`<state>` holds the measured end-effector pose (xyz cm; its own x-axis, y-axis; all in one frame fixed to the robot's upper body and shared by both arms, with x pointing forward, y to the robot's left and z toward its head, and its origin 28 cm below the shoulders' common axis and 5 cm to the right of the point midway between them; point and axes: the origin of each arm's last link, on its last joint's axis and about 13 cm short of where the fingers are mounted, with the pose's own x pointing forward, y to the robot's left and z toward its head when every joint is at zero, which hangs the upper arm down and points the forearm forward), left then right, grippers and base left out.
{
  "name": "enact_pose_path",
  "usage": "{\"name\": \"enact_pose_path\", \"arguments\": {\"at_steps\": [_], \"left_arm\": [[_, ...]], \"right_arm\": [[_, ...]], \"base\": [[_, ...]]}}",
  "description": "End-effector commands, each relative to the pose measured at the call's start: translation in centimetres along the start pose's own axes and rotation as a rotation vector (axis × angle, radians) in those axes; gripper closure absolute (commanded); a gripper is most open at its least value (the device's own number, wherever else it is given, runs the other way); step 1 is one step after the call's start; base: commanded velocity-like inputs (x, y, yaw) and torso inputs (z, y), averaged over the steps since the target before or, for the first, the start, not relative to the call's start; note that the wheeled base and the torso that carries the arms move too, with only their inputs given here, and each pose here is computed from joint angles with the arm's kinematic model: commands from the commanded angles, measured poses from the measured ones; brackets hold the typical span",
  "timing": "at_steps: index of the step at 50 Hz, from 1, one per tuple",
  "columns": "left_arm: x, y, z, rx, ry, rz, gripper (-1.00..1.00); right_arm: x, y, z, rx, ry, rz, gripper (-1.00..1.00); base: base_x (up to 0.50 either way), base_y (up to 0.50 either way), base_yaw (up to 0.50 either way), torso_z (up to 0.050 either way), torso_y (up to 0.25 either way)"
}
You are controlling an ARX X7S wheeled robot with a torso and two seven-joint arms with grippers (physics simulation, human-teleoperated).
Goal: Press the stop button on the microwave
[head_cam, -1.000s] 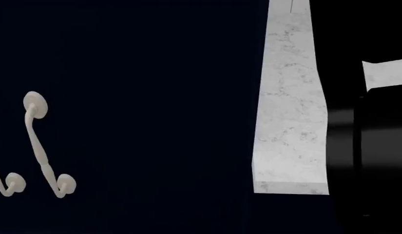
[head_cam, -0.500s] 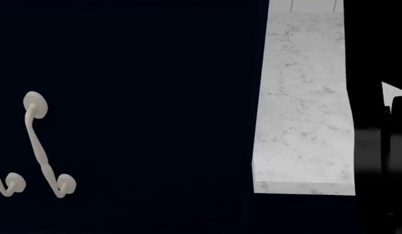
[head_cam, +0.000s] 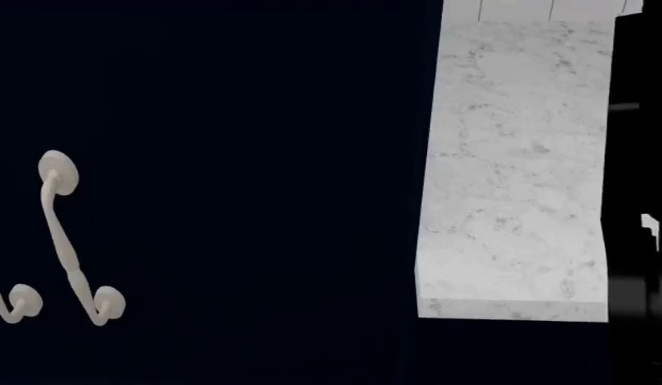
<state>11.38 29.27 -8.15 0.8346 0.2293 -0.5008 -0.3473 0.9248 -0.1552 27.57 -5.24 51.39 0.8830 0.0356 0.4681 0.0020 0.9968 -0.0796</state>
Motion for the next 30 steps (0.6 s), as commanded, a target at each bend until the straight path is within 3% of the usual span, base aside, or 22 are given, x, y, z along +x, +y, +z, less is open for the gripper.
{"name": "enact_pose_path", "arguments": {"at_steps": [1, 9, 30], "left_arm": [[0.0, 0.0, 0.0, 0.0, -0.002, -0.001, -1.0], [0.0, 0.0, 0.0, 0.0, -0.002, -0.001, -1.0], [0.0, 0.0, 0.0, 0.0, -0.002, -0.001, -1.0]], "right_arm": [[-0.9, -0.2, 0.4, 0.047, -0.024, 0.028, 1.0], [-2.3, 0.0, 0.6, 0.075, -0.033, 0.061, 1.0], [-2.2, -0.2, -2.5, 0.061, 0.028, 0.036, 1.0]], "base": [[0.0, 0.0, 0.0, 0.0, 0.0], [0.0, 0.0, 0.0, 0.0, 0.0], [0.0, 0.0, 0.0, 0.0, 0.0]]}}
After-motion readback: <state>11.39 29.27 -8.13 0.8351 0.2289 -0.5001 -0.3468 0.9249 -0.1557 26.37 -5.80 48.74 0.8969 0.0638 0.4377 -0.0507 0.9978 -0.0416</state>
